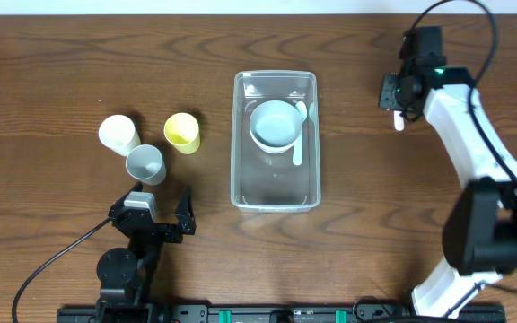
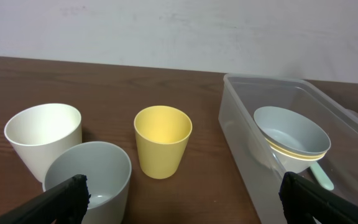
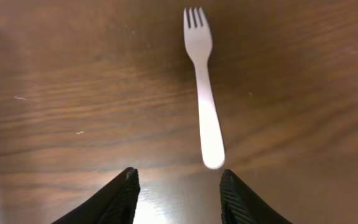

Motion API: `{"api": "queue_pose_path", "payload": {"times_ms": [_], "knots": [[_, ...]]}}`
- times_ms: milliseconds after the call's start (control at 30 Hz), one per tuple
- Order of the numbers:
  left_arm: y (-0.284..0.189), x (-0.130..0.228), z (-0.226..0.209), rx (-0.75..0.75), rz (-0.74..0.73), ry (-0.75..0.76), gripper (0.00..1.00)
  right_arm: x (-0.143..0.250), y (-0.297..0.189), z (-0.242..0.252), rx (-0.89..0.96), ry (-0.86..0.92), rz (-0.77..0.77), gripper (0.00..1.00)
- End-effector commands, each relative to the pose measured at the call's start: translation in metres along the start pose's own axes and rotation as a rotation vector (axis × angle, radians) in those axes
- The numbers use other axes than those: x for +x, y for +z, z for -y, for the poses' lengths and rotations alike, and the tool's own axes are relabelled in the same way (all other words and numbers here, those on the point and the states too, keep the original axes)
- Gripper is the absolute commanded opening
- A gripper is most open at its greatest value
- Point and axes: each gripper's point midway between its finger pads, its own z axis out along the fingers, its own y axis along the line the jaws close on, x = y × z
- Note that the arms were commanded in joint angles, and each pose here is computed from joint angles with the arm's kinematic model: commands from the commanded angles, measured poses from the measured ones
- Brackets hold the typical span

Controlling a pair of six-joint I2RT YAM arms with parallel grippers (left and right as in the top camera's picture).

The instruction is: Pack container

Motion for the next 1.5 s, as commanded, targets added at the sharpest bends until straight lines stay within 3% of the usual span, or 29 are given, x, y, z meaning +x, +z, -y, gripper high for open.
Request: {"api": "queue_pose_path", "payload": {"times_ms": [0,233,567,800,1300,1467], "knots": [[0.002,0.014,-0.004,-0.013,-0.030,0.009,0.98,0.008,0.038,0.003,0.057,-0.086,-0.037,0.45],[0.002,0.014,-0.004,-0.013,-0.030,0.009,0.98,0.011,0.082,0.001,0.079,-0.070,-0.034,0.47],[0.002,0.014,-0.004,-0.013,-0.030,0.009,0.98,-0.003,0.082,0.038,0.182,-0.031,0.007,0.49],[0.002,0.014,-0.004,-0.013,-0.030,0.009,0.98,0.011,0.084,0.054,0.174,-0.003,-0.062,0.49],[0.002,0.014,-0.004,-0.013,-0.030,0.009,0.98,0.051,0.081,0.038,0.076,-0.013,-0.226,0.41],[0.002,0.014,-0.004,-0.013,-0.030,0.009,0.98,0.059,0.080,0.035,0.062,0.008,-0.257,0.33]]}}
